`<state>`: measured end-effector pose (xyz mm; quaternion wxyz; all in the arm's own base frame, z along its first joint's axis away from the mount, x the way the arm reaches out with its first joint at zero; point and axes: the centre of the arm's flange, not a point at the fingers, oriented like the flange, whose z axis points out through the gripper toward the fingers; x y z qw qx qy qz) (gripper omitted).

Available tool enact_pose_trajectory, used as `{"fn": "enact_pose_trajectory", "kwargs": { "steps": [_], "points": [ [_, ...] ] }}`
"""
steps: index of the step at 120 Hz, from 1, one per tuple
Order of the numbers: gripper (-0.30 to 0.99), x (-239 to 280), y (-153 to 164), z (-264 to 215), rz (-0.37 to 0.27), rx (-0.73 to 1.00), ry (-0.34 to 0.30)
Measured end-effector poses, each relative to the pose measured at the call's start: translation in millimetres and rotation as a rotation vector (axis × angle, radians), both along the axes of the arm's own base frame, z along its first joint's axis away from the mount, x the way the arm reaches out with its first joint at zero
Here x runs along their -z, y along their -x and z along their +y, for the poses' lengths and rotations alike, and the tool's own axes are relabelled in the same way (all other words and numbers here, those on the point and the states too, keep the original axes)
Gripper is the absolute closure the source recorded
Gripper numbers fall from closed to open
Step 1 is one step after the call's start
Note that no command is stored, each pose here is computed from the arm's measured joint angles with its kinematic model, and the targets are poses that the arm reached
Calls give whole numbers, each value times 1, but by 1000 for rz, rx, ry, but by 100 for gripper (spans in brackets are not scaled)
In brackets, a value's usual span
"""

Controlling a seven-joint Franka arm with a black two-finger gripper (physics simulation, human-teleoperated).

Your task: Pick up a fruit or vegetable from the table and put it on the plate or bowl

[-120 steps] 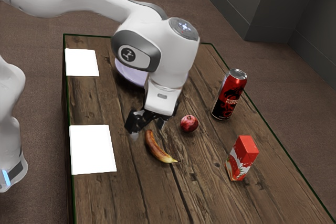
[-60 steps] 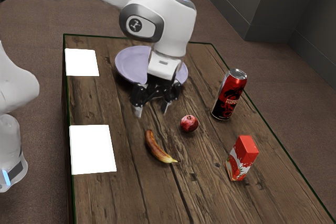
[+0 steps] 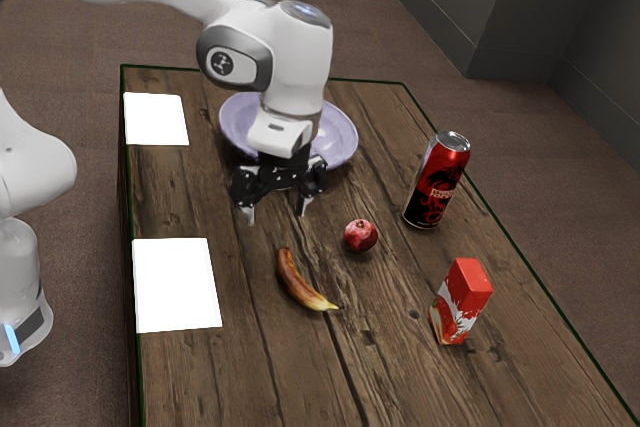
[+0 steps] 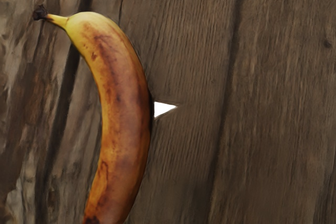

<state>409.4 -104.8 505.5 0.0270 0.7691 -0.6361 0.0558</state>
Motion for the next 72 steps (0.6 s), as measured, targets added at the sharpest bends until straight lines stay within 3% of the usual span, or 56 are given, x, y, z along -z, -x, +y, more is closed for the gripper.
{"fn": "enact_pose_trajectory", "kwargs": {
  "steps": [24,47,72],
  "points": [
    [2,22,2,1,-48,21,41],
    [2,48,-6,-28,-44,57,-3],
    [2,56,-15,-27,-62,41,2]
  ]
}}
